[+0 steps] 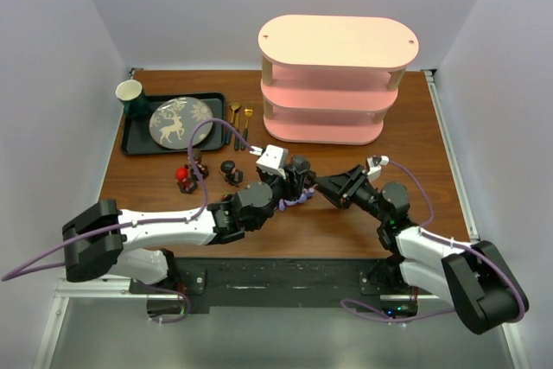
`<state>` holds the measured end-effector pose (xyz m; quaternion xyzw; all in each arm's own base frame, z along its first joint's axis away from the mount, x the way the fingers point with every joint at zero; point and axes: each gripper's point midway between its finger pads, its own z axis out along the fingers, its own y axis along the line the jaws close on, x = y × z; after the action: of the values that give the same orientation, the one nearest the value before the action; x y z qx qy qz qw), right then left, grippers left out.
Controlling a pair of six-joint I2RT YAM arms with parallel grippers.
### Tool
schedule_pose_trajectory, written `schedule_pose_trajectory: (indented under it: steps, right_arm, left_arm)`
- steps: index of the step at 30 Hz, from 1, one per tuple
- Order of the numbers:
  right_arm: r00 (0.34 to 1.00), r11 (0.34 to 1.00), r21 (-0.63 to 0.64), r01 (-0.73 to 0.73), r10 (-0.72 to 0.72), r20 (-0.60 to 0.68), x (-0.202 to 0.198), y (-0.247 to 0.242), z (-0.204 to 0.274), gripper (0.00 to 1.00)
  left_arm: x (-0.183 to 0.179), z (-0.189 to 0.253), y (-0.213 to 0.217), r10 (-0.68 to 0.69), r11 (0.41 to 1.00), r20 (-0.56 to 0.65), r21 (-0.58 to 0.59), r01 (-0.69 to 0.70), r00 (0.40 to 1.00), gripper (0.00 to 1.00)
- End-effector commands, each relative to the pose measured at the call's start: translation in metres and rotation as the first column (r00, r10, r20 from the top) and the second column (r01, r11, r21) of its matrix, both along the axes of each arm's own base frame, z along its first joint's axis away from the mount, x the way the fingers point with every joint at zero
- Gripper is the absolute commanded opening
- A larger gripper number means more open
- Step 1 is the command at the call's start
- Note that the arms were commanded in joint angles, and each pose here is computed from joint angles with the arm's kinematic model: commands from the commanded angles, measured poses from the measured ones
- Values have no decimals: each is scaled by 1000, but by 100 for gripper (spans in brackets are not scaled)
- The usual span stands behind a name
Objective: Place and organize the plastic toys onto the shelf
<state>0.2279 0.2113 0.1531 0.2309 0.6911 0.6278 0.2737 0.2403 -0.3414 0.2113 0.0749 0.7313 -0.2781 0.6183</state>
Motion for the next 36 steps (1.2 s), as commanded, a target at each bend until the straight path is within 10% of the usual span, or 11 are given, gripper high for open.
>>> schedule_pose_trajectory:
  steps: [1,9,36]
  right_arm:
    - [998,999,-44,28,-26,53,5,-2,6,60]
    - [994,978,-197,72,-53,101,5,-13,-3,76]
    - [937,762,-602,237,-15,349,15,-56,-8,83]
  left_arm:
    - [11,24,6,90,996,63,-15,-89,994,7]
    - [42,18,19,200,974,125,87,-211,972,7]
    - [178,-37,7,183,972,206,110,-208,961,7]
